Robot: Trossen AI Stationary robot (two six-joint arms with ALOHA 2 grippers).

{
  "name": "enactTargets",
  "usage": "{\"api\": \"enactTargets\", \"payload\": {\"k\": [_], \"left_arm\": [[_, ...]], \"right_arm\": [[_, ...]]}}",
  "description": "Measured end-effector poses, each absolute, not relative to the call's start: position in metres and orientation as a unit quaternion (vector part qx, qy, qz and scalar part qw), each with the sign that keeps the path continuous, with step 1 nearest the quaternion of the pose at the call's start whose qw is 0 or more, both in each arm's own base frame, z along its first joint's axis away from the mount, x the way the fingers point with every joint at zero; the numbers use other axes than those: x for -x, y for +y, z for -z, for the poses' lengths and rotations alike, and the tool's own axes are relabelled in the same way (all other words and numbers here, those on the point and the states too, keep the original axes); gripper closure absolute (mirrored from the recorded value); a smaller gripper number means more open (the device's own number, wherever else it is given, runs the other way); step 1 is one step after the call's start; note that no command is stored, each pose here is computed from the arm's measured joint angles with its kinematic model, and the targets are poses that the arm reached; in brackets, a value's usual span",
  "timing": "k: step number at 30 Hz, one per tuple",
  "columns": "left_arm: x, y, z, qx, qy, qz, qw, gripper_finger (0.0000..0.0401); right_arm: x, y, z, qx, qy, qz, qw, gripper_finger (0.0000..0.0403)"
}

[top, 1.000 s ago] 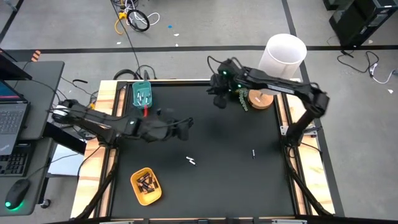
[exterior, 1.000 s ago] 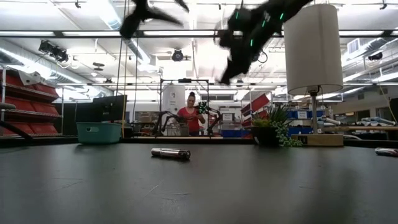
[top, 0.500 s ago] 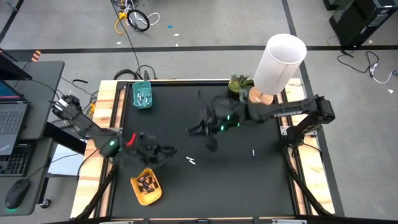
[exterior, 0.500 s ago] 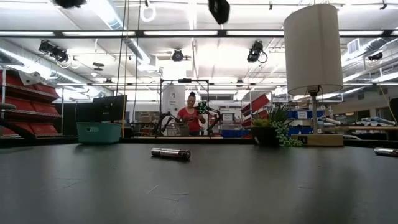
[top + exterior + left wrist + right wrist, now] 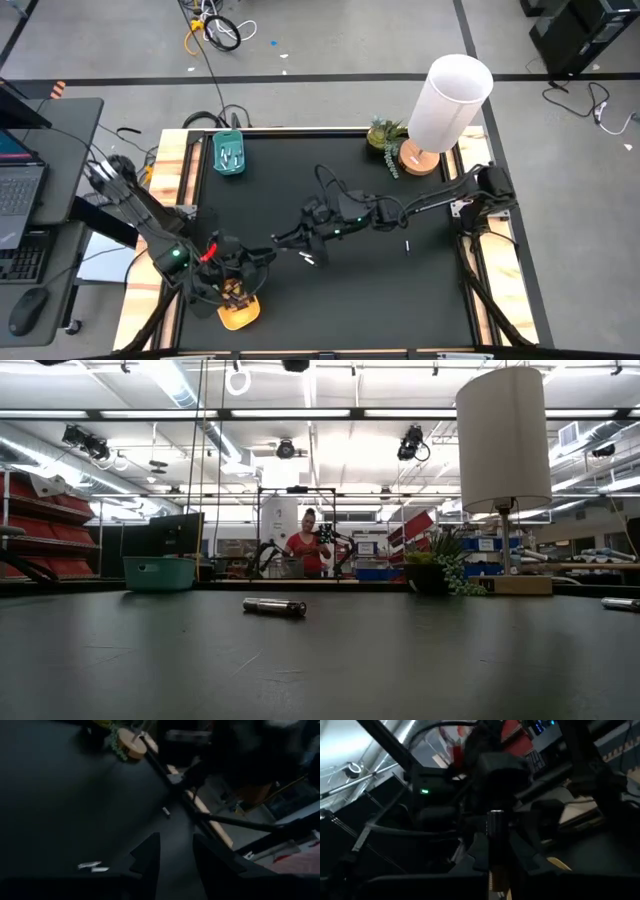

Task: Sort batteries
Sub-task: Put the black battery into the yellow bin

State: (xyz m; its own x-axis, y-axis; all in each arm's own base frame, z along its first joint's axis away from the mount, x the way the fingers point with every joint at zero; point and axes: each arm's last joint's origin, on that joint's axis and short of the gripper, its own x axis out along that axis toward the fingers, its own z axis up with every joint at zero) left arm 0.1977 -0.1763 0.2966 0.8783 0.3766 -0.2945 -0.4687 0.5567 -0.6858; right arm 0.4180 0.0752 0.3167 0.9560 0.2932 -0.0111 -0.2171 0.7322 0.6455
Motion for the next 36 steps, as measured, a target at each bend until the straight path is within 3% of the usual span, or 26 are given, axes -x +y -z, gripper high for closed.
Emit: {"api": "enactTargets", "payload": {"k": [6, 18, 32, 36], "left_arm": [[-0.214, -0.19, -0.294, 0.389, 0.035, -0.225, 0.893, 0.0263], [-0.227, -0.183, -0.299, 0.337, -0.003, -0.256, 0.906, 0.0198], [-0.232, -0.179, -0.303, 0.319, -0.019, -0.271, 0.908, 0.0201], [-0.233, -0.176, -0.303, 0.317, -0.023, -0.279, 0.906, 0.0239]], "right_arm": [[-0.422, 0.076, -0.311, -0.345, 0.056, -0.135, 0.927, 0.0377], [-0.422, 0.076, -0.311, -0.346, 0.056, -0.126, 0.928, 0.0377], [-0.421, 0.076, -0.305, -0.329, 0.086, -0.116, 0.933, 0.0377], [-0.421, 0.076, -0.305, -0.331, 0.086, -0.116, 0.933, 0.0377]]}}
